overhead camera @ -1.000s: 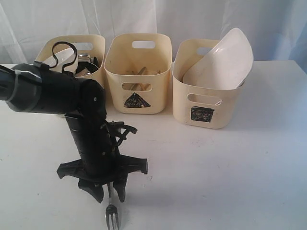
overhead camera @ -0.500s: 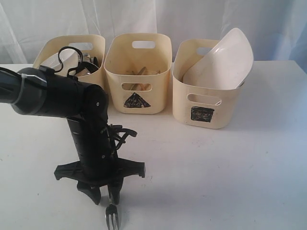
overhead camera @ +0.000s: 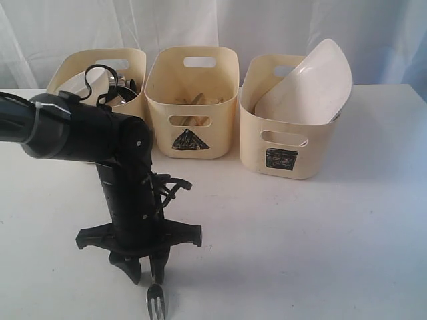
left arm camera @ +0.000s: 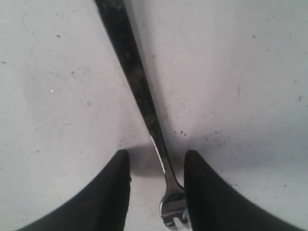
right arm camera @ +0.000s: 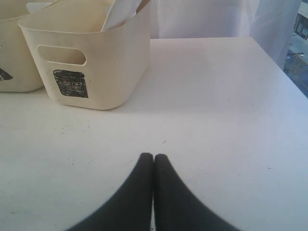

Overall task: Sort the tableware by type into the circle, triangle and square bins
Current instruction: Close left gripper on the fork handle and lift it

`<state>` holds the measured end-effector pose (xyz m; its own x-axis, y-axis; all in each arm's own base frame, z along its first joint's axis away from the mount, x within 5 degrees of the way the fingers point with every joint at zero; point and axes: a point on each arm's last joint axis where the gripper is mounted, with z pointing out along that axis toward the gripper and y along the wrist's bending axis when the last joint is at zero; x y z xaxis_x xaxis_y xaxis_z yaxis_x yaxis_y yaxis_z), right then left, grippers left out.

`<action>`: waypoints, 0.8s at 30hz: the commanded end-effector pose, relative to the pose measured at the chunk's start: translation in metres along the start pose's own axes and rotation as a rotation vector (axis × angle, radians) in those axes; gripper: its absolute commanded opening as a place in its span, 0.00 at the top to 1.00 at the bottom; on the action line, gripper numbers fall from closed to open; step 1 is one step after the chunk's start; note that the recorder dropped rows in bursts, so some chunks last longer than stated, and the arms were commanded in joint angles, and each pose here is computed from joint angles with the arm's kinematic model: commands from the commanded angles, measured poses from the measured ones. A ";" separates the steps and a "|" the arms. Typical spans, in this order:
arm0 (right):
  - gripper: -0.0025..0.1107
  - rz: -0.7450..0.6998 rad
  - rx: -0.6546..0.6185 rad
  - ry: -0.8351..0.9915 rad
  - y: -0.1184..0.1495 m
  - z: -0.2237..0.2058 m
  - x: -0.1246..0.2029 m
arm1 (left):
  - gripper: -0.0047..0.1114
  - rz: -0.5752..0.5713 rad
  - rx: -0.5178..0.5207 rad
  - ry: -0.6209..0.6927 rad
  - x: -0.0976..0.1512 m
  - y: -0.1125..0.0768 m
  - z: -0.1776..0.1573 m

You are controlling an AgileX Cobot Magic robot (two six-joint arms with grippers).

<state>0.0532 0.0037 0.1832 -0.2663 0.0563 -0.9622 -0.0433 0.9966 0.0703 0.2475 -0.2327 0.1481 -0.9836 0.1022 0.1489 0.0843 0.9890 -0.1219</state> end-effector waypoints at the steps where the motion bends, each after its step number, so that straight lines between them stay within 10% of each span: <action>1: 0.98 0.007 0.003 -0.004 0.000 0.000 0.001 | 0.71 0.003 -0.051 0.079 0.005 0.005 0.017; 8: 0.98 0.007 0.003 -0.004 0.000 0.000 0.001 | 0.96 0.052 -0.052 0.086 0.005 0.005 0.017; 24: 0.98 0.007 0.003 -0.004 0.000 0.000 0.001 | 0.96 0.170 0.005 -0.070 0.008 0.002 -0.021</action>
<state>0.0532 0.0037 0.1832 -0.2663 0.0563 -0.9622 -0.0433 0.9966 0.0703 0.2461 -0.2288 0.1560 -0.9655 0.2402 0.1006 0.2263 0.9651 -0.1316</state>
